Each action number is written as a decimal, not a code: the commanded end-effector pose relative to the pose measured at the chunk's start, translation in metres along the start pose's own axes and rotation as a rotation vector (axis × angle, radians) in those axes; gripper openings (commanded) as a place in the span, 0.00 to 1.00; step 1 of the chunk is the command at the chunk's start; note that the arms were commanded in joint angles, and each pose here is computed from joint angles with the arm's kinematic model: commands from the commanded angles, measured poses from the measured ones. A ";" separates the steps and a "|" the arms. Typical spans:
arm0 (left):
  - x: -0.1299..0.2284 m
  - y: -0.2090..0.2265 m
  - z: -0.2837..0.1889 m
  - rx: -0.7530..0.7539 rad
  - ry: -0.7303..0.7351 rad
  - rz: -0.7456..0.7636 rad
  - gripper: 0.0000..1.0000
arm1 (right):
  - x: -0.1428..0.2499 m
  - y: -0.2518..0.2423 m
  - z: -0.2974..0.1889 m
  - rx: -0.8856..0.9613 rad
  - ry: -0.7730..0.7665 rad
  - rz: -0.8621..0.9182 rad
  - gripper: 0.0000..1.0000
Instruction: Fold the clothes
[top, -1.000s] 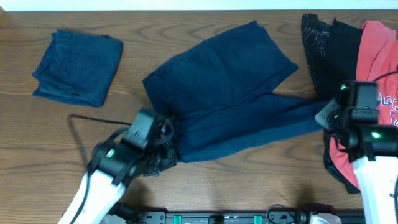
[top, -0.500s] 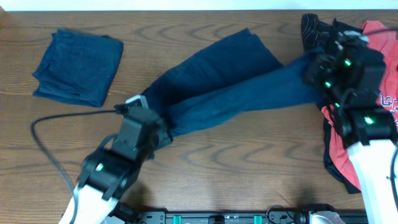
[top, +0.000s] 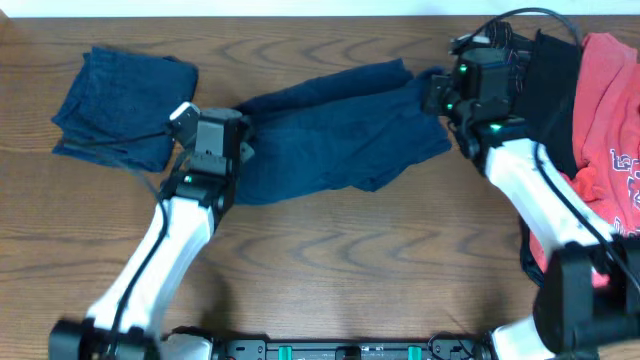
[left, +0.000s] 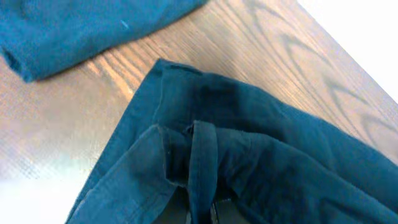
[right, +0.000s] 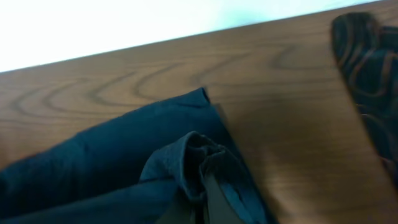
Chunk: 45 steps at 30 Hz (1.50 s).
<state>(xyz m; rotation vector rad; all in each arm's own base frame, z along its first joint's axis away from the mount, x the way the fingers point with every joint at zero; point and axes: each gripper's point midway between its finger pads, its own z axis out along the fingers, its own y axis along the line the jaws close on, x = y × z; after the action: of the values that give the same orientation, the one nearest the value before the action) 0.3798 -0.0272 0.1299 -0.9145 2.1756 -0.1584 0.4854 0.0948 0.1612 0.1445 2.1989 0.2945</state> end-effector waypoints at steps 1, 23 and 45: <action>-0.009 0.008 0.024 -0.055 -0.042 -0.018 0.07 | 0.010 0.007 0.019 0.003 0.008 -0.029 0.01; -0.005 0.003 0.051 0.043 0.063 0.092 0.68 | 0.072 -0.040 0.034 0.110 0.242 0.086 0.32; 0.070 0.088 0.029 -0.269 0.392 0.180 0.80 | 0.213 -0.155 -0.032 0.733 0.779 0.081 0.17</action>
<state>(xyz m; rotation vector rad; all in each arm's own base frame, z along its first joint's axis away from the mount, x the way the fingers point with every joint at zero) 0.3241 -0.0041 0.0357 -0.8883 2.6554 0.0342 0.3779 0.0375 -0.0045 0.3935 2.9405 -0.1172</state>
